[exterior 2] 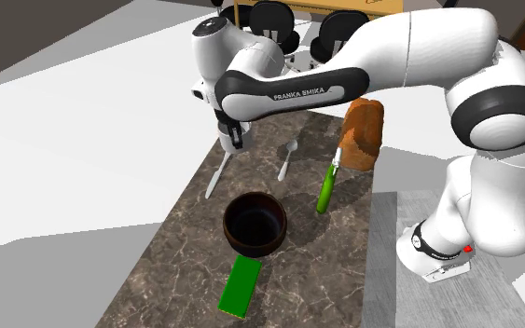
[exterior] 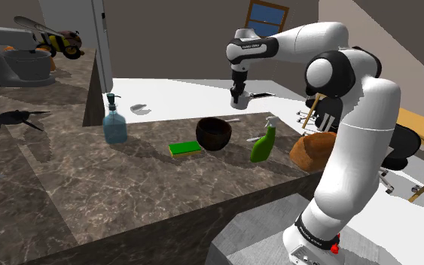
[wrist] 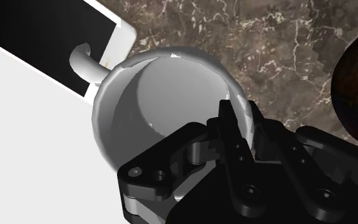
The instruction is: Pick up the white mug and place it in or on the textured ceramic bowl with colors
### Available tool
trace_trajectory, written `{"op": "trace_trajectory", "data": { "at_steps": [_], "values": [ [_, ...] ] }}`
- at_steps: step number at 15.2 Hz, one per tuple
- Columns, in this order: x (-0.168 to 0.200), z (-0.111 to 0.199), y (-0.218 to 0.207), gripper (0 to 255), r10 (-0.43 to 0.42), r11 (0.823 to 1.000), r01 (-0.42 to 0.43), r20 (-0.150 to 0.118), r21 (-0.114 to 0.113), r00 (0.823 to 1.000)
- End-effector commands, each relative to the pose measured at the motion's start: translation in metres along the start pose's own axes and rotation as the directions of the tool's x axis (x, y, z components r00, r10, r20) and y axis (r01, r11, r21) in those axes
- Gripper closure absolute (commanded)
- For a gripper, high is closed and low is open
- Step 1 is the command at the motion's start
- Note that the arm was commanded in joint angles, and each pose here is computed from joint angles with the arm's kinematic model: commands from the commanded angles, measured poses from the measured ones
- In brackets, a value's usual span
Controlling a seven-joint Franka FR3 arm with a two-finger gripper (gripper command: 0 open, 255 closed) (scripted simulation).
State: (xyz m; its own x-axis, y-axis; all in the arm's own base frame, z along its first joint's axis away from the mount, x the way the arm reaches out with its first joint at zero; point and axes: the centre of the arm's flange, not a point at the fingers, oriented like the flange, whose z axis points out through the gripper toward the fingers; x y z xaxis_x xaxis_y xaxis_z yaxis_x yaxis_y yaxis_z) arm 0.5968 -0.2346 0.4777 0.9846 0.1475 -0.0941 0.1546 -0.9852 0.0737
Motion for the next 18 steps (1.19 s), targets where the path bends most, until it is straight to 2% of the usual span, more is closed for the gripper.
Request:
{"op": "trace_trajectory", "data": {
  "at_steps": [1, 9, 18],
  "values": [
    [-0.003, -0.011, 0.002, 255, 0.000, 1.000, 0.000, 0.000, 0.000, 1.000],
    [-0.006, -0.049, 0.005, 255, 0.000, 1.000, 0.000, 0.000, 0.000, 1.000],
    [-0.016, -0.063, -0.113, 255, 0.000, 1.000, 0.000, 0.000, 0.000, 1.000]
  ]
}}
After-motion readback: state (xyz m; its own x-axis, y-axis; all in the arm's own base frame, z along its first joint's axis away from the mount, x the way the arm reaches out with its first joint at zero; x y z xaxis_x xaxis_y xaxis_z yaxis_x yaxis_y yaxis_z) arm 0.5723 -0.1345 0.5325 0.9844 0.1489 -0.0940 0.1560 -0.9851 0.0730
